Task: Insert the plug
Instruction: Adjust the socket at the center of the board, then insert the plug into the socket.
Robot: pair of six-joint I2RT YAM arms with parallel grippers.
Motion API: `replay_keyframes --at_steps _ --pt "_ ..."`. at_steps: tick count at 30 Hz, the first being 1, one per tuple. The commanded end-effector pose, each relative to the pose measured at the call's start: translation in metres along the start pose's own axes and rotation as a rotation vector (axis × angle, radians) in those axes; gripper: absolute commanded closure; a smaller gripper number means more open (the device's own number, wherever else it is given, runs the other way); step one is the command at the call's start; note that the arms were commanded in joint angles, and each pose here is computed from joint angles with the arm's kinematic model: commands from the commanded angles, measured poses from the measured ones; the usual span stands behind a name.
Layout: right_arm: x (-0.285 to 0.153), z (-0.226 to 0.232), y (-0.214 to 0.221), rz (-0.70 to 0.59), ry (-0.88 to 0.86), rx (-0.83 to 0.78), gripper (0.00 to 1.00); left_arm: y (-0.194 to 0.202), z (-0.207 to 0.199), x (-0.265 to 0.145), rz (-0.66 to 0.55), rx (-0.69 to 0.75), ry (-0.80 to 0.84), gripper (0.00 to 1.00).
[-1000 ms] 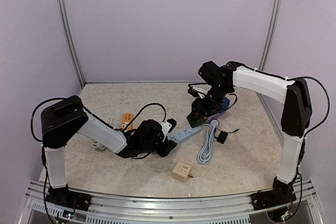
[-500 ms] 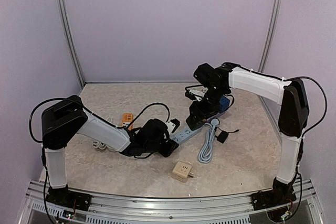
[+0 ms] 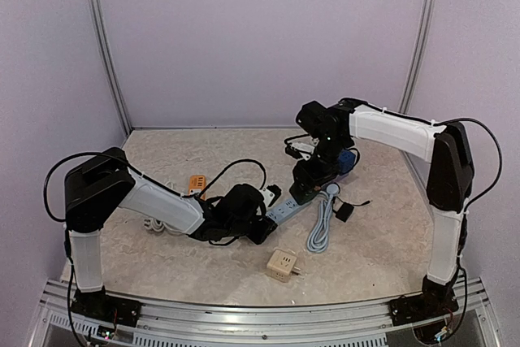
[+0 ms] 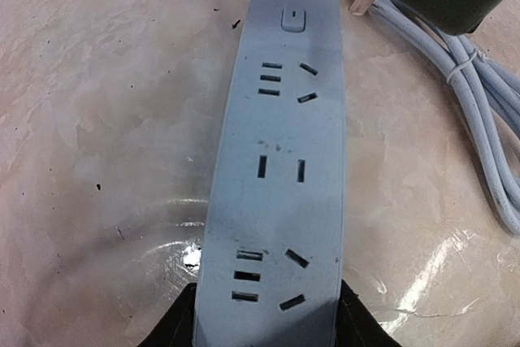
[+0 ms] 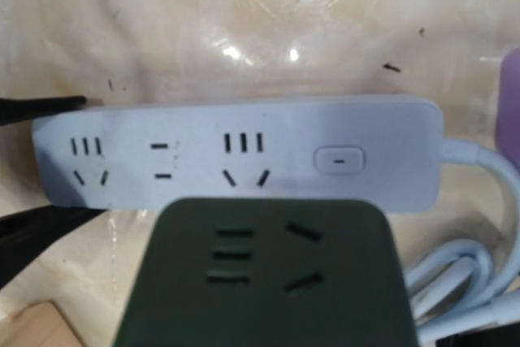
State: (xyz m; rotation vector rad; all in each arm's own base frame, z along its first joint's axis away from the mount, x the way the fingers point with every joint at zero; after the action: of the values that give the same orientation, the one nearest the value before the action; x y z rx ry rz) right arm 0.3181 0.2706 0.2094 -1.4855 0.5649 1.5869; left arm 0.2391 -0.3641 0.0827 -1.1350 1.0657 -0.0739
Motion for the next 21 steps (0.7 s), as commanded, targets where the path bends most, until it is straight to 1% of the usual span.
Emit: replay_keyframes --at_steps 1,3,5,7,8,21 --pt "0.0048 0.0072 -0.0009 0.017 0.012 -0.033 1.0 0.0034 -0.0002 -0.0018 0.043 0.024 -0.027 0.79" --pt "0.0048 0.0096 -0.0042 0.012 0.01 -0.037 1.0 0.0022 -0.0004 -0.0024 0.038 0.025 -0.028 0.81" --pt "0.0051 0.0118 -0.007 0.01 0.011 -0.043 1.0 0.0014 0.0003 -0.0022 0.035 0.027 -0.034 0.81" --pt "0.0068 0.0147 -0.008 0.016 0.019 -0.053 1.0 0.0018 0.0005 -0.0011 0.037 0.03 -0.036 0.87" --pt "0.0072 0.0153 -0.0082 0.016 0.022 -0.054 1.0 0.0016 0.0003 -0.0009 0.038 0.031 -0.036 0.88" --pt "0.0135 0.0163 -0.0053 0.038 0.032 -0.057 1.0 -0.0001 -0.0002 0.0022 0.039 0.027 -0.038 0.88"
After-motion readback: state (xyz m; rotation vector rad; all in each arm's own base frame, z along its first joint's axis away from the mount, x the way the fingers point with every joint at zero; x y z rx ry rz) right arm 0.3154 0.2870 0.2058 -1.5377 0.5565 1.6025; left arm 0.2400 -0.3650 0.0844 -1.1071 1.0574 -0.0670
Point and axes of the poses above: each gripper's point midway between its finger pads, its own x axis out along the fingers, its own z axis along the line the jaws close on, y = z × x, the point moved 9 cm from there along -x, back along the fingers, and after that the axes turned 2 degrees about x, right-handed, at the moved point
